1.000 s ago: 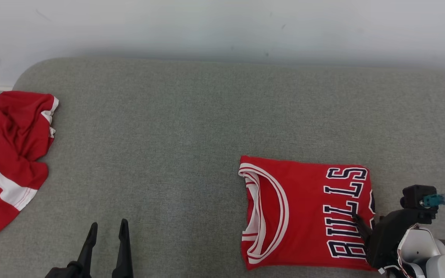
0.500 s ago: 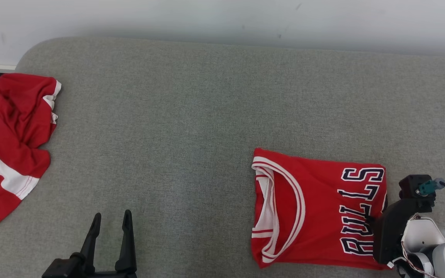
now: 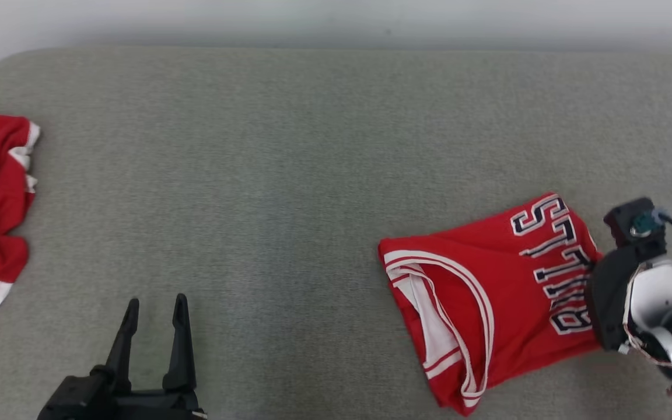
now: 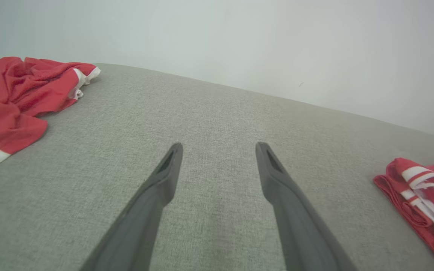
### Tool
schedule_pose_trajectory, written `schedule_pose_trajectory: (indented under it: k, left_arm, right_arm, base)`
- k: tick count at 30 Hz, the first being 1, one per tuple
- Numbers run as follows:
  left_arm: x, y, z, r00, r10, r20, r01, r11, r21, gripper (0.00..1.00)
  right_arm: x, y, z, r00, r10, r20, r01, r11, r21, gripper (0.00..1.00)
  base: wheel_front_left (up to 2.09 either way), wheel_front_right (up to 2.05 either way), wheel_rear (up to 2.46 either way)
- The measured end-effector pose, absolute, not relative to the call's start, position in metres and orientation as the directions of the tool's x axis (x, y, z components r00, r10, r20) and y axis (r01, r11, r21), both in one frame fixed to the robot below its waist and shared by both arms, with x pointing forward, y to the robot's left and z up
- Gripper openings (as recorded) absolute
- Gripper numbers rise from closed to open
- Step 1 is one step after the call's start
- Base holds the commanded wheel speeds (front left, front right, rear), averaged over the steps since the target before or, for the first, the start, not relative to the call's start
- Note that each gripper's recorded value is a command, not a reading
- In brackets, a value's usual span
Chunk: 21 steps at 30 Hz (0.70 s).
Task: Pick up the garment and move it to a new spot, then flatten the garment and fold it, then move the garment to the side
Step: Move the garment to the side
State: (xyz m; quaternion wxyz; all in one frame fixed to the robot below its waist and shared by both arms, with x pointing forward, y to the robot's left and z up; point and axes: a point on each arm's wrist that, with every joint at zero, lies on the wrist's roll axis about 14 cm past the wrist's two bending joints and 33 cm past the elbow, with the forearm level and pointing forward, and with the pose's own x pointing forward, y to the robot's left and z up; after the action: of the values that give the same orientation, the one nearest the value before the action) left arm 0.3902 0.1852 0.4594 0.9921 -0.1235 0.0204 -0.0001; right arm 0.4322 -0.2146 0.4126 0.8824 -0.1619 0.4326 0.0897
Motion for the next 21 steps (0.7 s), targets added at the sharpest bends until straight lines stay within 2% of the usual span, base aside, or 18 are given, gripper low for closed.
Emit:
schedule_pose_trajectory:
  k: [5,9,21]
  left_arm:
    - [0.412,0.172,0.465,0.999,-0.046,-0.006,0.043,0.969,-0.242,1.00]
    - [0.433,0.156,0.469,0.995,-0.100,0.024,0.103,0.969,-0.223,1.00]
    - [0.481,0.079,0.457,0.946,-0.317,0.063,0.323,0.923,-0.212,1.00]
  right_arm:
    - [0.452,-0.234,0.434,0.661,-0.009,-0.751,-0.327,0.897,-0.298,0.00]
    - [0.464,-0.259,0.448,0.697,-0.051,-0.715,-0.304,0.882,-0.360,0.00]
    - [0.460,-0.380,0.468,0.739,-0.293,-0.606,-0.038,0.881,-0.472,0.00]
  base:
    - [0.00,0.00,0.00]
    - [0.00,0.00,0.00]
    - [0.00,0.00,0.00]
